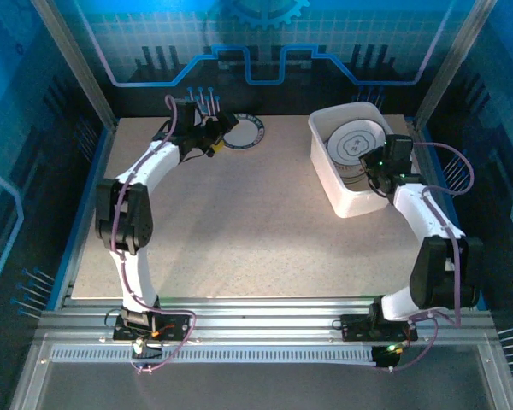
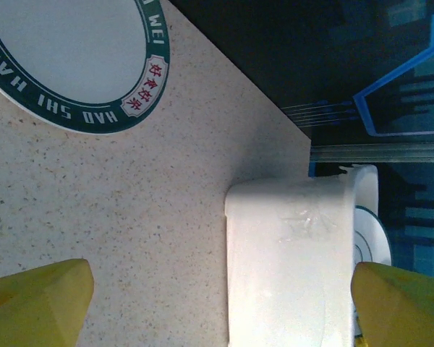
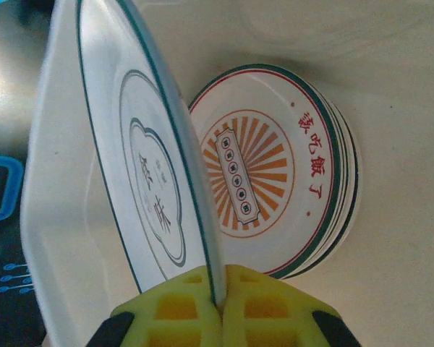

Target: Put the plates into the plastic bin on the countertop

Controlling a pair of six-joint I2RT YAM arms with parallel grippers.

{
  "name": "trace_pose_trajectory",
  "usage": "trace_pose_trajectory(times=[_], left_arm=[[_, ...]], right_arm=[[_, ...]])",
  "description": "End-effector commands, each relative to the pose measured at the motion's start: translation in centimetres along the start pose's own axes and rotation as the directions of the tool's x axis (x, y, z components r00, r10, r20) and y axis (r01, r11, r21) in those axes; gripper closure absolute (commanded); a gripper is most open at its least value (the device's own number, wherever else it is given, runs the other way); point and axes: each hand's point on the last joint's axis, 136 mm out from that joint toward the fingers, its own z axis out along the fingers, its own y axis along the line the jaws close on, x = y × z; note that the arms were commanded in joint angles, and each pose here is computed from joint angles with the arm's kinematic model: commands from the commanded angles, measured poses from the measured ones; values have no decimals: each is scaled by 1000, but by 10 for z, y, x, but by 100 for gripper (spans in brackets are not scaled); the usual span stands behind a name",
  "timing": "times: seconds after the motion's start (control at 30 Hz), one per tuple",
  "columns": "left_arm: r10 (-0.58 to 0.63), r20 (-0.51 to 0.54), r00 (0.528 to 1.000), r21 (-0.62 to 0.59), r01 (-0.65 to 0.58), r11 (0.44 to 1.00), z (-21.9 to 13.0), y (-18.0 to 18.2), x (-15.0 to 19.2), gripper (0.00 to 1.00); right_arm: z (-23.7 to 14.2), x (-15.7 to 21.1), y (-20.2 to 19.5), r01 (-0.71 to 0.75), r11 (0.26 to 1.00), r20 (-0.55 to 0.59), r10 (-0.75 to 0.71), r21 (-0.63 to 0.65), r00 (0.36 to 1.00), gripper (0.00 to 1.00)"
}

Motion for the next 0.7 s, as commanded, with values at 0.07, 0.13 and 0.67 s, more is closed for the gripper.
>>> trace_pose_trajectory(times=[0.07,0.13,0.67], left_arm=[[-12,27,1000,-13,12,1000,16,9,-20,7],[-26,37,999,-22,27,999,23,16,-24,7],[-101,114,988,-84,111,990,72,67,-50,8]], right_arm=[[19,-13,9,-40,999,14,40,14,999,100],[28,-10,3,-63,997,10,63,33,998,100],[62,1,-5,-41,993,-57,48,114,997,41]])
